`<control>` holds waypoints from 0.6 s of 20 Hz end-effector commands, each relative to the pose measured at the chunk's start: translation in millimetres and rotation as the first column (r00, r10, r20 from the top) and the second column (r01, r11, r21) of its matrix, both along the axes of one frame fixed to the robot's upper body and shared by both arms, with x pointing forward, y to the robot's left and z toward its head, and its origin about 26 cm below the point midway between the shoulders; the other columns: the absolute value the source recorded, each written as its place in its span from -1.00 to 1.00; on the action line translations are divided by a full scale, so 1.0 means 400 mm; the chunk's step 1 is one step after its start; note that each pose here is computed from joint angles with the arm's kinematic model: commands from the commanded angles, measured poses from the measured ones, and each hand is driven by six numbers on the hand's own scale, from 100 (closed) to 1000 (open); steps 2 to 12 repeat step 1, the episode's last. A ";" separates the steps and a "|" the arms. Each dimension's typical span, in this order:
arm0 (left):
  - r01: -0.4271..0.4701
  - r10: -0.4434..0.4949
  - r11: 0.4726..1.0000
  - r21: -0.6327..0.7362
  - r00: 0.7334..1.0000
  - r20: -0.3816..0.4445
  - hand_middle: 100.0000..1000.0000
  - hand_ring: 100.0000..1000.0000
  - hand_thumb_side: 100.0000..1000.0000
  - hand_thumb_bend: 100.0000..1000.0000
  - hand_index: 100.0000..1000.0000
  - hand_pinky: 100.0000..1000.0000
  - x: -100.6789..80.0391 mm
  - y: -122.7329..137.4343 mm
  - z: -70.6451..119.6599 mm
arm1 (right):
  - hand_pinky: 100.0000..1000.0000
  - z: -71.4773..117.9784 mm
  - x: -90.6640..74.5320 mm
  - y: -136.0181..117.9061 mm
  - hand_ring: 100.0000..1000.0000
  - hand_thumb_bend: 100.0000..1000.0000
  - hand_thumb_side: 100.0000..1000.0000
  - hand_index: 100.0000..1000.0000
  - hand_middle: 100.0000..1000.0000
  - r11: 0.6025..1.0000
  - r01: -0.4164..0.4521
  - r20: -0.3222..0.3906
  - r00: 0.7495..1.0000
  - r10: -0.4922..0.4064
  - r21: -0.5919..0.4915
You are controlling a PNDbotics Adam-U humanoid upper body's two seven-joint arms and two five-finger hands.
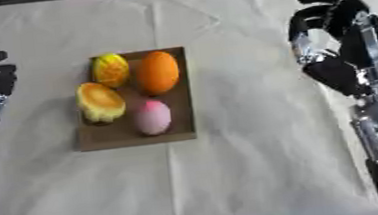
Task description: Pick up objects on the table and place them in the box.
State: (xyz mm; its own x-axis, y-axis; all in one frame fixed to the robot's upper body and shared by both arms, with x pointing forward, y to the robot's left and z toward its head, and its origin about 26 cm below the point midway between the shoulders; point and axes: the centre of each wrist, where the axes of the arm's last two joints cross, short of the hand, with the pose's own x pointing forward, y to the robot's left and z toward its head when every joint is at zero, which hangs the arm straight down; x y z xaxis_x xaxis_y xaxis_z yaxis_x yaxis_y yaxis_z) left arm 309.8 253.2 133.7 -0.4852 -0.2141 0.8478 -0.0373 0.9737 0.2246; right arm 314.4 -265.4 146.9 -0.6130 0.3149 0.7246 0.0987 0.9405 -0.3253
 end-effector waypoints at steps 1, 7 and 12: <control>0.001 -0.001 1.000 -0.008 1.000 0.014 0.37 0.38 -0.12 0.08 0.55 0.45 -0.002 -0.001 0.007 | 0.31 0.004 0.000 -0.004 0.36 -1.00 -0.70 0.67 0.39 1.000 0.019 0.009 1.000 -0.019 0.006; 0.001 -0.001 1.000 -0.008 1.000 0.014 0.37 0.38 -0.12 0.08 0.55 0.45 -0.002 -0.001 0.007 | 0.31 0.004 0.000 -0.004 0.36 -1.00 -0.70 0.67 0.39 1.000 0.019 0.009 1.000 -0.019 0.006; 0.001 -0.001 1.000 -0.008 1.000 0.014 0.37 0.38 -0.12 0.08 0.55 0.45 -0.002 -0.001 0.007 | 0.31 0.004 0.000 -0.004 0.36 -1.00 -0.70 0.67 0.39 1.000 0.019 0.009 1.000 -0.019 0.006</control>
